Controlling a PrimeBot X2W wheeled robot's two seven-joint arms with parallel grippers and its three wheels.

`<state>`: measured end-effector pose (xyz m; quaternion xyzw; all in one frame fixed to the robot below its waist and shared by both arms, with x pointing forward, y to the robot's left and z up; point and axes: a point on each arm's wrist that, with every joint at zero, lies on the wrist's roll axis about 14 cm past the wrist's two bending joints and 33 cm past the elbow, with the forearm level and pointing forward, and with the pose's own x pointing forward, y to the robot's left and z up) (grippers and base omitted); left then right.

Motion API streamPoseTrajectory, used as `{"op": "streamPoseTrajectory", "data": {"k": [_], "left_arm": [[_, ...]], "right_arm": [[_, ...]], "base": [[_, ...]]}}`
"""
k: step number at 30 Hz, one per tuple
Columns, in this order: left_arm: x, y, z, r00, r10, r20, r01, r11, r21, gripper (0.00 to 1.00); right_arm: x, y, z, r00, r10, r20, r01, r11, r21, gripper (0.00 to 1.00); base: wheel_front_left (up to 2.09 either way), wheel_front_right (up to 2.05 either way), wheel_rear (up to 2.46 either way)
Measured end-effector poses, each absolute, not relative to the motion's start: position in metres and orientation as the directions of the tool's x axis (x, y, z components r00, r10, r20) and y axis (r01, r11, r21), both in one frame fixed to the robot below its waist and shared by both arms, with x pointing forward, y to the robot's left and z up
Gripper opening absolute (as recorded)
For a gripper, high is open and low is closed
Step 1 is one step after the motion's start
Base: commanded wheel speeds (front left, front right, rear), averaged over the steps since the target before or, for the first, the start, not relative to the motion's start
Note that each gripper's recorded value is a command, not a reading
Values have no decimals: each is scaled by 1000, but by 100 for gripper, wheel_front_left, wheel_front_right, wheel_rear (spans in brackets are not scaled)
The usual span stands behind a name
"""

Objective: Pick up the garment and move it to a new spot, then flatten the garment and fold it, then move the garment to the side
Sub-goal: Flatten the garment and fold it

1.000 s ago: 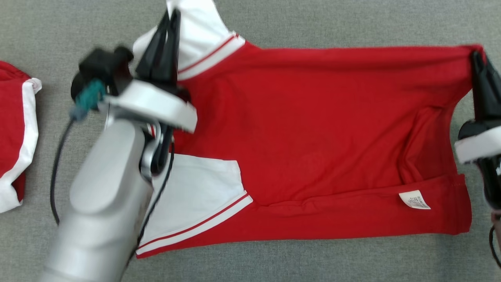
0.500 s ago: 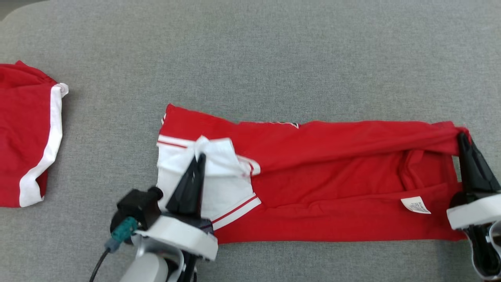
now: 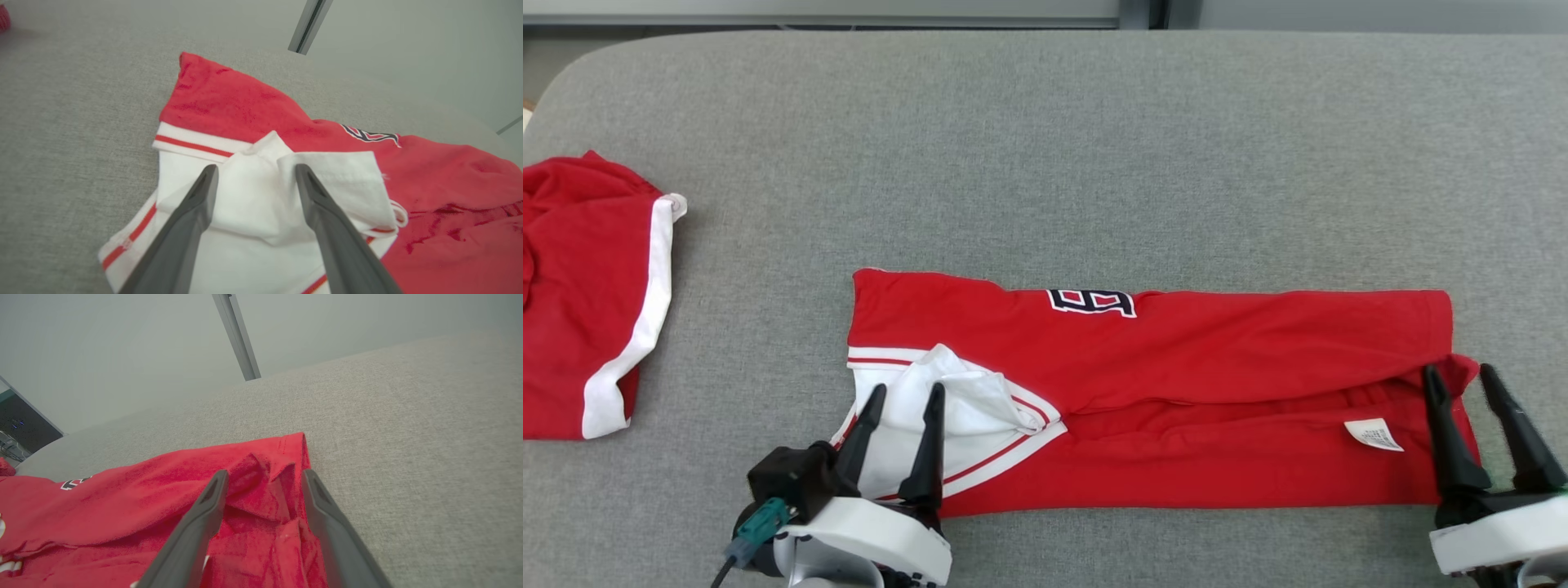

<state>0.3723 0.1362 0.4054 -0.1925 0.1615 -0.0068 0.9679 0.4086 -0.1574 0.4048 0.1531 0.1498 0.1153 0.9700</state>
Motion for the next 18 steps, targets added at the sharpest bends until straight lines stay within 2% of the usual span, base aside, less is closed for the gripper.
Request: {"op": "streamPoseTrajectory", "data": {"k": [10,18], "left_arm": [[387,164,457,993,37,-108,-70,947,-312,100],[385,183,492,998,62,8,-58,970,-236,100]], "right_arm": [[413,-161,487,970,242,-11,-238,960,145,100],[395,-159,512,971,238,8,-237,968,77,100]], "base": [[0,0,0],[0,0,0]]}}
